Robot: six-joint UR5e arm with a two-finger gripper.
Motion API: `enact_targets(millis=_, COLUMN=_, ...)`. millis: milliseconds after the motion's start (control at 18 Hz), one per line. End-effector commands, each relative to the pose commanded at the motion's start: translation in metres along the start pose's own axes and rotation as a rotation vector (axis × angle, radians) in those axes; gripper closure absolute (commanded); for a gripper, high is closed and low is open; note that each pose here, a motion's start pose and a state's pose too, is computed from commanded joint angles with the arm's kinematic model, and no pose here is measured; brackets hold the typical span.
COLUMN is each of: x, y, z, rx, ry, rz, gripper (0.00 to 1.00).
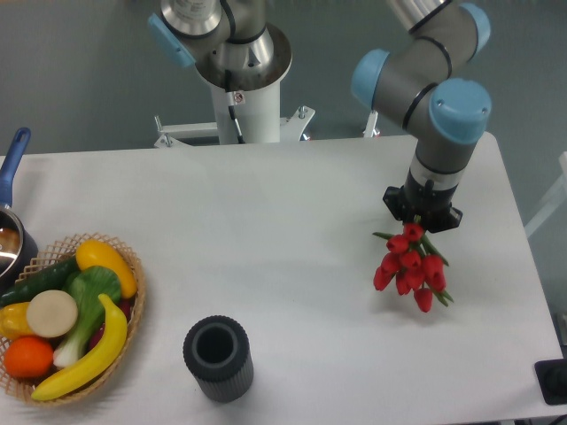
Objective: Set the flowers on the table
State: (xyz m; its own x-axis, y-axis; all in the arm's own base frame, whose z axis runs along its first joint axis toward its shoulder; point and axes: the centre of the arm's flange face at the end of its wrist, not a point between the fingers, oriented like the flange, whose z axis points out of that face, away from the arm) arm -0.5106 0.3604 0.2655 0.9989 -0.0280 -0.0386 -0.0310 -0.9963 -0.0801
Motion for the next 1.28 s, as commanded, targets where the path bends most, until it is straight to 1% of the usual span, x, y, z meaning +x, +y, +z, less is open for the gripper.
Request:
enact_targets(millis=56, x=0.000, y=-0.001, z=0.004, rx=-0.002, ry=0.004, rz=0.000, gripper=0.76)
enact_targets(millis=111, x=0.001, y=-0.003, z=0.007, rx=-0.003, ry=0.009, rz=0.004, gripper=0.69)
enact_targets(millis=167, x=0.002, y=-0.005, z=0.007, rx=-0.003, ry=0.009, rz=0.006, gripper=0.56)
enact_targets(millis=278, x=0.002, y=-0.005, z=0.007, rx=-0.002, ry=0.008, rz=-0.008, gripper=0.00)
enact_targets(millis=556, x=0.002, y=-0.005, z=0.004, rx=0.001, ry=0.003, rz=-0.011, gripper=0.00)
enact_targets(millis=778, x=-0.003, y=-0.005, z=-0.004, rx=0.020, ry=-0.041, rz=-0.006, gripper=0.00)
enact_targets(millis=889, x=-0.005, y=-0.003, z=-0.007, rx=0.029, ry=-0.049, rz=-0.007, gripper=0.00)
enact_targets(millis=1278, x=-0.003, y=0.000, z=-0.014, rx=0.034, ry=-0.059, rz=-0.005, gripper=0.00)
